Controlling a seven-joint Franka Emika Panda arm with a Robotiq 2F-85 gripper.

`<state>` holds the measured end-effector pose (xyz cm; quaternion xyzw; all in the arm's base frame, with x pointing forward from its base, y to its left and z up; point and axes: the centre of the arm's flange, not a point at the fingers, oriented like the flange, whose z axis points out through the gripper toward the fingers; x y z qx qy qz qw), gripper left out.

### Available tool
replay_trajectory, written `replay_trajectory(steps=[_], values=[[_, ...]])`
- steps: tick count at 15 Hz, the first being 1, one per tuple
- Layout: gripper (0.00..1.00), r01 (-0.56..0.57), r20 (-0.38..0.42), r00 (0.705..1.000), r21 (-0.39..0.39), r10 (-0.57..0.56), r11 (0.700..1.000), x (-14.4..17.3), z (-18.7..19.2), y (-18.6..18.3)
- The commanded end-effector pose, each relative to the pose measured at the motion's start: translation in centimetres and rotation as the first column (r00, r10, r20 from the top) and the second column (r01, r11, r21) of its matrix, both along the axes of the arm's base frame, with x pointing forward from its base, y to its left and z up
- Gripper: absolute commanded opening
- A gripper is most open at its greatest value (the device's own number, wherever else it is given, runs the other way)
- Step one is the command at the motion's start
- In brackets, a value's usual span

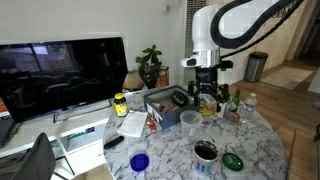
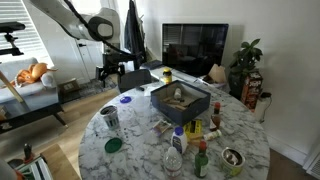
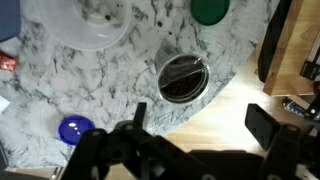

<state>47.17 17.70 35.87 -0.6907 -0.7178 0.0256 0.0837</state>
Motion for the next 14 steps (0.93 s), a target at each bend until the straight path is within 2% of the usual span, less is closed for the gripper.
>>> replay_trajectory(steps=[1, 2, 3, 5, 8, 9, 10, 14], values=[[1.00, 0.158, 0.051, 0.987, -0.053, -0.155, 0.986, -7.1, 1.5, -5.6], [1.00, 0.228, 0.035, 0.973, -0.063, -0.227, 0.972, -8.1, 1.3, -6.5], [1.00, 0.138, 0.013, 0.990, -0.033, -0.137, 0.990, -3.6, 1.1, -4.2], [1.00, 0.196, 0.012, 0.981, -0.045, -0.196, 0.980, -5.7, 1.1, -5.9], [1.00, 0.212, 0.015, 0.977, -0.050, -0.211, 0.976, -6.6, 1.1, -6.2], [1.00, 0.154, -0.025, 0.988, -0.042, -0.155, 0.987, -6.4, 1.4, -5.7], [1.00, 0.157, -0.028, 0.987, -0.067, -0.159, 0.985, -5.9, 1.2, -6.3], [1.00, 0.213, -0.219, 0.950, -0.065, -0.222, 0.975, -6.0, -1.3, -13.5]])
